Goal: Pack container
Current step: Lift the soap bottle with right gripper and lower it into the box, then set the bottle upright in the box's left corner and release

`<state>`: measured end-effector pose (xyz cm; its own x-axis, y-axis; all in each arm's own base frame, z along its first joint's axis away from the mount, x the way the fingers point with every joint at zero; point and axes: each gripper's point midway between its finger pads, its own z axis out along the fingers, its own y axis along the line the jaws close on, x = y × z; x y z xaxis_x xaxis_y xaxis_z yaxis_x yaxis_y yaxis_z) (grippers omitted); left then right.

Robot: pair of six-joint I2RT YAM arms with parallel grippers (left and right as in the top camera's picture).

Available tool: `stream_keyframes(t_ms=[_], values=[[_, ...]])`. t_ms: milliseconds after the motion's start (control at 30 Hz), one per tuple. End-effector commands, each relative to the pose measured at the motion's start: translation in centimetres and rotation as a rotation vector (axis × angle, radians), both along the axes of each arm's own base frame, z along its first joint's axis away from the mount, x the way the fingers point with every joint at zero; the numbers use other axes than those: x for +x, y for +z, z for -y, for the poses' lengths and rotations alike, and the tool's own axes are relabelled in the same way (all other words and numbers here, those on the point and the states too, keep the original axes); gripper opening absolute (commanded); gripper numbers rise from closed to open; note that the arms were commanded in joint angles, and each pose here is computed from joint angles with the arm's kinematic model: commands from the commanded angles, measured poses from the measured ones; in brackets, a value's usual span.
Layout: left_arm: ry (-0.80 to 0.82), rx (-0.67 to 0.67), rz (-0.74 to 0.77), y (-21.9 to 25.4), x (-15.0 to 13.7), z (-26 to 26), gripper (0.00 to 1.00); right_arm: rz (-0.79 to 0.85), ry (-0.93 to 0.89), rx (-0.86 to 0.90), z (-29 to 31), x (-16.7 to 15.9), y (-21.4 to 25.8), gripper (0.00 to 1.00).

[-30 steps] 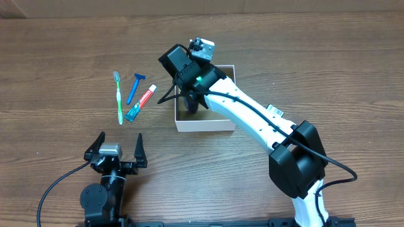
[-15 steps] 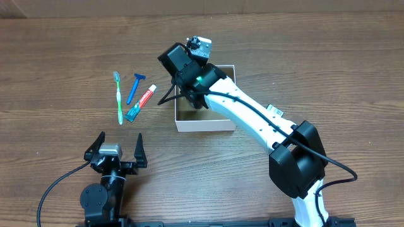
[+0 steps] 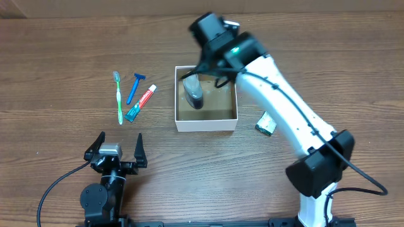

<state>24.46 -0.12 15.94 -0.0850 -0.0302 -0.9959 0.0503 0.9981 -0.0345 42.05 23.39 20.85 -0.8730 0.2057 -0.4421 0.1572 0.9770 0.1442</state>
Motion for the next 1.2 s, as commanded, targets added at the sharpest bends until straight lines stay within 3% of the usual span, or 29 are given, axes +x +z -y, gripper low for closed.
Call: stream_keyframes(t_ms=[0,300,567,1167], values=[[0.016,0.02,0.005,0.0,0.0,-0.4,1.0,-0.124,0.025,0.093,0.0,-1.6,-1.9,0.47],[0.016,0.02,0.005,0.0,0.0,-0.4,1.0,-0.228,0.066,0.159,-2.6,-3.7,-9.3,0.47],[0.016,0.02,0.005,0.0,0.0,-0.4,1.0,-0.22,0.054,0.182,-2.8,-3.7,-12.7,0.47],[0.017,0.02,0.005,0.0,0.0,-0.4,1.0,-0.111,0.112,0.275,-5.9,-2.0,-12.0,0.49]])
